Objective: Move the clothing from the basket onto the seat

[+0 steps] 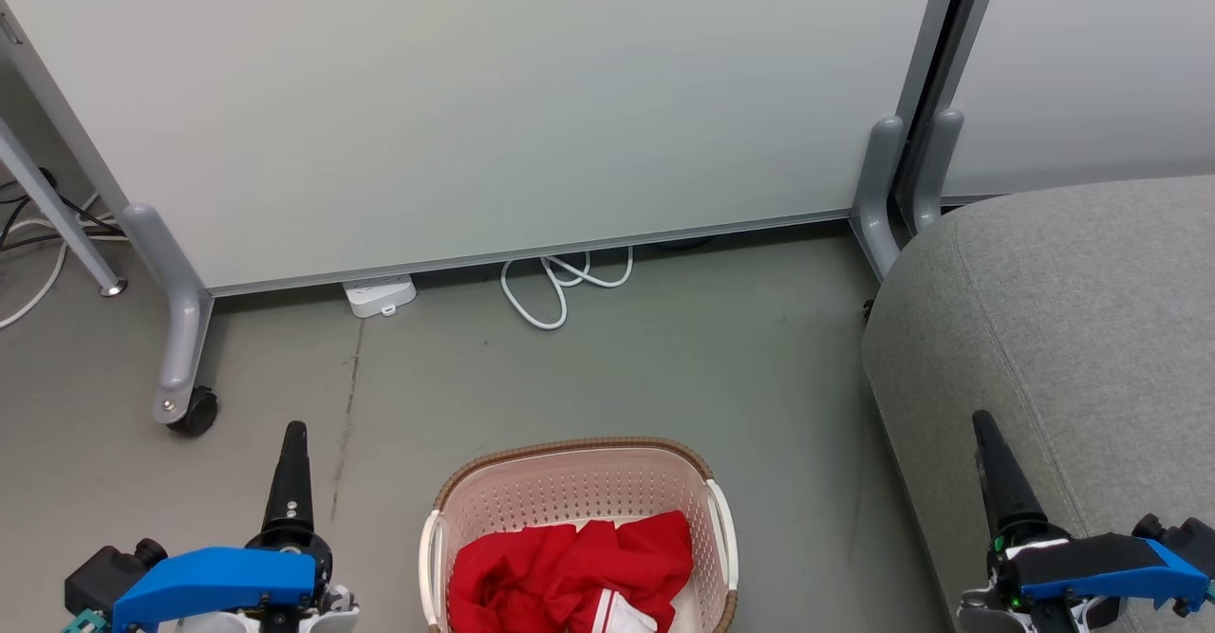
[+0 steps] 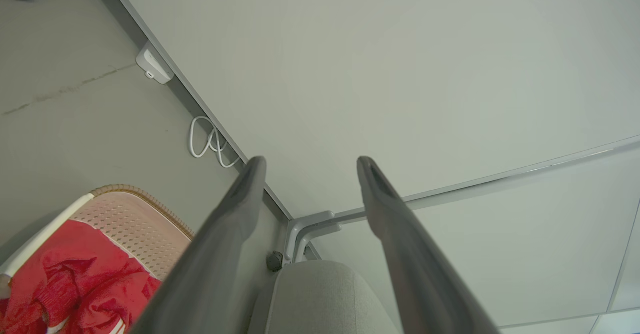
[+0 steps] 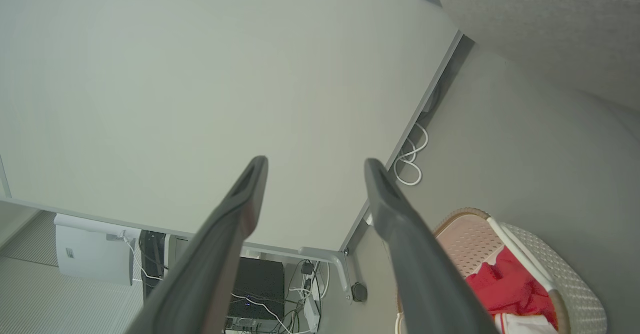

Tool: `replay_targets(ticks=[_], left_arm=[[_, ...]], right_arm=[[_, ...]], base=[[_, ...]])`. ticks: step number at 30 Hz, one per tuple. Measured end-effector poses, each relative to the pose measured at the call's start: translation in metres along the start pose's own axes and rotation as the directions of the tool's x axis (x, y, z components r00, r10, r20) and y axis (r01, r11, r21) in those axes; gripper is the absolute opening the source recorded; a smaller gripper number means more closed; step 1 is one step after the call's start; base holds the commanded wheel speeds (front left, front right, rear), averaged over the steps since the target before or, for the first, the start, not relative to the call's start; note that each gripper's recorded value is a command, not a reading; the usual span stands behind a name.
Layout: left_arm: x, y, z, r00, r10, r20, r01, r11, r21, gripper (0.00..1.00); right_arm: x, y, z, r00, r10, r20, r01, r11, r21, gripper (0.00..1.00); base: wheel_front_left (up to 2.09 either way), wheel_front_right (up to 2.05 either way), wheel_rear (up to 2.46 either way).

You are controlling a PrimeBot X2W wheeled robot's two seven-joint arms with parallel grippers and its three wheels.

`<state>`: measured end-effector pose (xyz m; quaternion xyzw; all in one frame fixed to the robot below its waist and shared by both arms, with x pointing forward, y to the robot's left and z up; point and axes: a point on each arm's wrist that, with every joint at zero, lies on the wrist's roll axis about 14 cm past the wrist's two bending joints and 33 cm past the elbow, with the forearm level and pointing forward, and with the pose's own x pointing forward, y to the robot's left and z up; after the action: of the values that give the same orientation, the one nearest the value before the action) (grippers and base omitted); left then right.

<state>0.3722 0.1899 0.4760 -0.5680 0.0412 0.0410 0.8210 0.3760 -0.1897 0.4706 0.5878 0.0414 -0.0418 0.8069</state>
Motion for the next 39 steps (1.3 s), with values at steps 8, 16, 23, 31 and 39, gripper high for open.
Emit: replay_targets(ticks=[8,16,23,31,39], left_arm=[[0.0,-0.005,-0.004,1.0,-0.016,-0.001,0.016,0.987,0.16,1.0],[-0.001,-0.008,-0.006,1.0,-0.029,0.001,0.028,0.954,0.299,1.0],[-0.002,-0.01,-0.009,0.999,-0.044,-0.001,0.041,0.92,0.39,1.0],[-0.003,-0.013,-0.011,0.998,-0.059,-0.002,0.052,0.872,0.487,1.0],[-0.004,-0.015,-0.015,0.997,-0.075,-0.013,0.069,0.818,0.57,1.0]], right_arm=[[0.002,0.002,-0.004,1.0,0.006,-0.007,-0.007,0.985,-0.172,1.0],[0.003,0.002,-0.006,1.0,0.012,-0.007,-0.013,0.955,-0.297,1.0],[0.004,0.004,-0.008,1.0,0.02,-0.011,-0.023,0.925,-0.379,1.0],[0.006,0.008,-0.011,0.999,0.037,-0.015,-0.04,0.888,-0.459,1.0],[0.007,0.011,-0.014,0.998,0.051,-0.024,-0.056,0.844,-0.534,1.0]], base=[[0.0,0.0,0.0],[0.0,0.0,0.0],[0.0,0.0,0.0],[0.0,0.0,0.0],[0.0,0.0,0.0]])
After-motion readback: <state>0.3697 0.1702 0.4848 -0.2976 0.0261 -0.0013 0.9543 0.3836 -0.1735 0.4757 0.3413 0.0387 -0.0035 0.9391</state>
